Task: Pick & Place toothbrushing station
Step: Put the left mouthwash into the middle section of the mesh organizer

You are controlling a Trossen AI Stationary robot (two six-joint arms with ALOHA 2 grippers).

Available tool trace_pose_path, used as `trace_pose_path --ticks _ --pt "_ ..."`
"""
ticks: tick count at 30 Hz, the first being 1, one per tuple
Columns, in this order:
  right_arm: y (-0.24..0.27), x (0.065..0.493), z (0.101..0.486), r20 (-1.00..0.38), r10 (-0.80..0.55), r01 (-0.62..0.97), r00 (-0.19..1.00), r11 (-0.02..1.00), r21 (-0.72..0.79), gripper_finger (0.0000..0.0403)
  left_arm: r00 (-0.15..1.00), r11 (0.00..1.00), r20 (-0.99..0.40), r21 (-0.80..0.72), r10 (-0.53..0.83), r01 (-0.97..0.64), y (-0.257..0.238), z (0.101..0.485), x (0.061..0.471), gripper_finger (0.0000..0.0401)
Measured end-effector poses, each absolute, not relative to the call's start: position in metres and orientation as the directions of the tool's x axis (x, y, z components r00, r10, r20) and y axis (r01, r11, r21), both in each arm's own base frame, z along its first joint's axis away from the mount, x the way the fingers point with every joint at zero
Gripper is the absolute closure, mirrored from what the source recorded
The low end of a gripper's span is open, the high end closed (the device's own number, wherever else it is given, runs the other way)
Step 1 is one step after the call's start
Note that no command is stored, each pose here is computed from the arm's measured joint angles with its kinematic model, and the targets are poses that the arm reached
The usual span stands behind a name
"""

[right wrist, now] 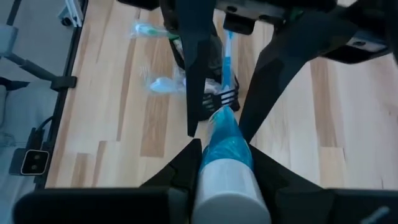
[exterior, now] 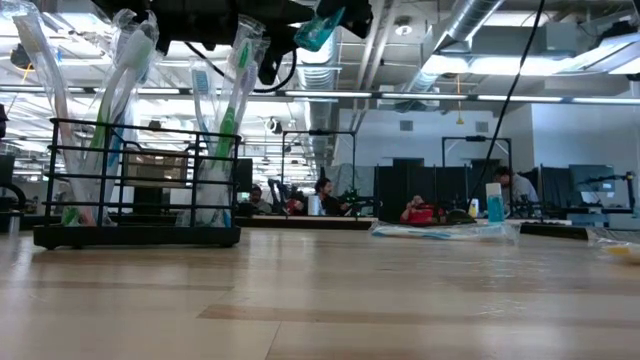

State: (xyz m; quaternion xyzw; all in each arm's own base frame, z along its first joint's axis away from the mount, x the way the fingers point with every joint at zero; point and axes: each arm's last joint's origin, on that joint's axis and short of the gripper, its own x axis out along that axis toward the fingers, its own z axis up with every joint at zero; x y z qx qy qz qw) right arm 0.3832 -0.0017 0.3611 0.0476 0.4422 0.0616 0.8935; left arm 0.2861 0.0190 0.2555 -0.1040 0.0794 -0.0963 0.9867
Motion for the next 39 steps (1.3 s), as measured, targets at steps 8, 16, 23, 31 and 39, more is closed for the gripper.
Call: trace_pose_path --ticks 8,16,23,31,39 --pt "-0.001 0.385 0.363 -0.766 0.180 -0.090 0.617 0.983 0.158 0.0330 0.966 0.959 -0.157 -0.226 -0.207 0.168 0.019 0.248 0.290 0.0276" --pt "-0.001 0.385 0.362 -0.767 0.183 -0.092 0.615 0.983 0.160 0.0330 0.970 0.962 -0.128 -0.209 -0.207 0.178 0.019 0.254 0.288 0.0317" --pt "-0.003 0.386 0.361 -0.770 0.171 -0.079 0.615 0.985 0.156 0.0314 0.968 0.968 -0.138 -0.171 -0.209 0.184 0.019 0.253 0.289 0.0357" --pt "-0.003 0.378 0.372 -0.762 0.171 -0.119 0.624 0.985 0.124 0.0279 0.965 0.969 -0.150 -0.155 -0.216 0.193 0.019 0.251 0.288 0.0357" --pt "-0.006 0.367 0.388 -0.742 0.163 -0.138 0.650 0.986 0.095 0.0290 0.977 0.979 -0.124 -0.135 -0.171 0.155 0.019 0.256 0.274 0.0357"
